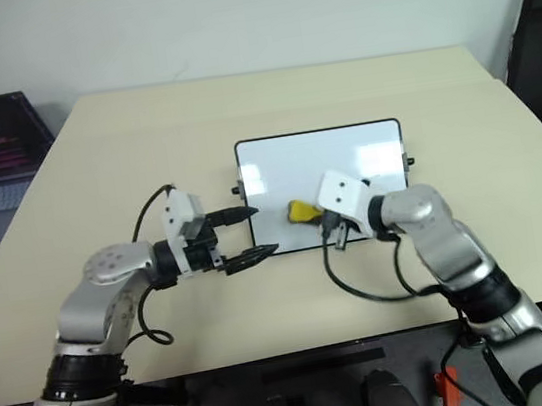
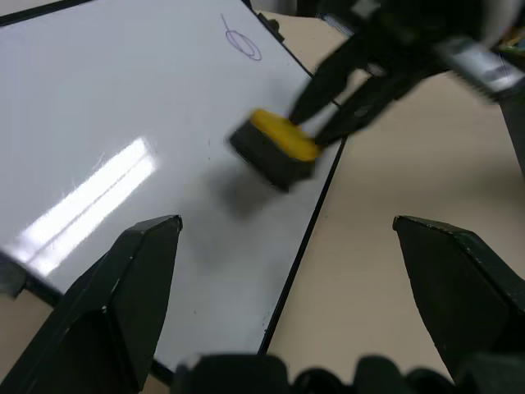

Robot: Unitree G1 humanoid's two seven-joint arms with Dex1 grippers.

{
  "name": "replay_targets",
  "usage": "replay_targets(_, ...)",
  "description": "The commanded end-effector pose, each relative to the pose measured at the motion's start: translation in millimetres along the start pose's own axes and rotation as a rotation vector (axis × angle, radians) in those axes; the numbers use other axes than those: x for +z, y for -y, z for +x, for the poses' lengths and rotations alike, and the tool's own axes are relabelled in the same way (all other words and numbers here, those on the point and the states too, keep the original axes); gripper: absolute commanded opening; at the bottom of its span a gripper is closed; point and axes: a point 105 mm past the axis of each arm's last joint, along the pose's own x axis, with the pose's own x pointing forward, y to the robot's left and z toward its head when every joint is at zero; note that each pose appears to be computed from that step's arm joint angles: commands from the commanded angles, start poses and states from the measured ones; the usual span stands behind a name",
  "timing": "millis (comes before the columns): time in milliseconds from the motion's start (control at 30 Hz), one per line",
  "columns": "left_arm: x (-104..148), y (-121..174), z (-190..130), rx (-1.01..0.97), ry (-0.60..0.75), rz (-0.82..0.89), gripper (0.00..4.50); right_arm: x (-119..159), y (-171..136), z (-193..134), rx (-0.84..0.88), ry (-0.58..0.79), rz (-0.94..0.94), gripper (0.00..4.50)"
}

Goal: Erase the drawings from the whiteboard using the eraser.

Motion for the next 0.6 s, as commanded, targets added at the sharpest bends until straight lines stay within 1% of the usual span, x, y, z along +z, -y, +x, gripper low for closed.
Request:
replay_targets(33, 16.9, -10.4, -11.7, 0.032, 0.027, 0.062, 4.5, -5.4, 27.8, -50.7, -0.109, -0.024, 0.027, 0.17)
replay_targets(167, 22.5, -18.9, -19.6, 0.054, 0.01, 0.1, 4.5, -31.8, 60.7, -100.0, -0.282, -0.144, 0.065, 0.17)
replay_targets(267, 29.5, -27.3, -27.4, 0.07, -0.005, 0.136, 4.5, -47.9, 72.9, -136.5, -0.355, -0.216, 0.091, 0.17)
replay_targets(367, 37.1, -32.7, -33.5, 0.076, -0.021, 0.176, 4.5, -61.3, 78.5, -166.5, -0.409, -0.286, 0.085, 0.17)
replay_targets(467, 45.4, -35.9, -37.5, 0.085, -0.024, 0.2, 4.5, -69.6, 81.3, -185.6, -0.446, -0.324, 0.084, 0.17)
replay_targets(600, 49.6, -35.0, -37.8, 0.083, -0.02, 0.213, 4.5, -73.1, 83.1, -192.3, -0.458, -0.332, 0.087, 0.17)
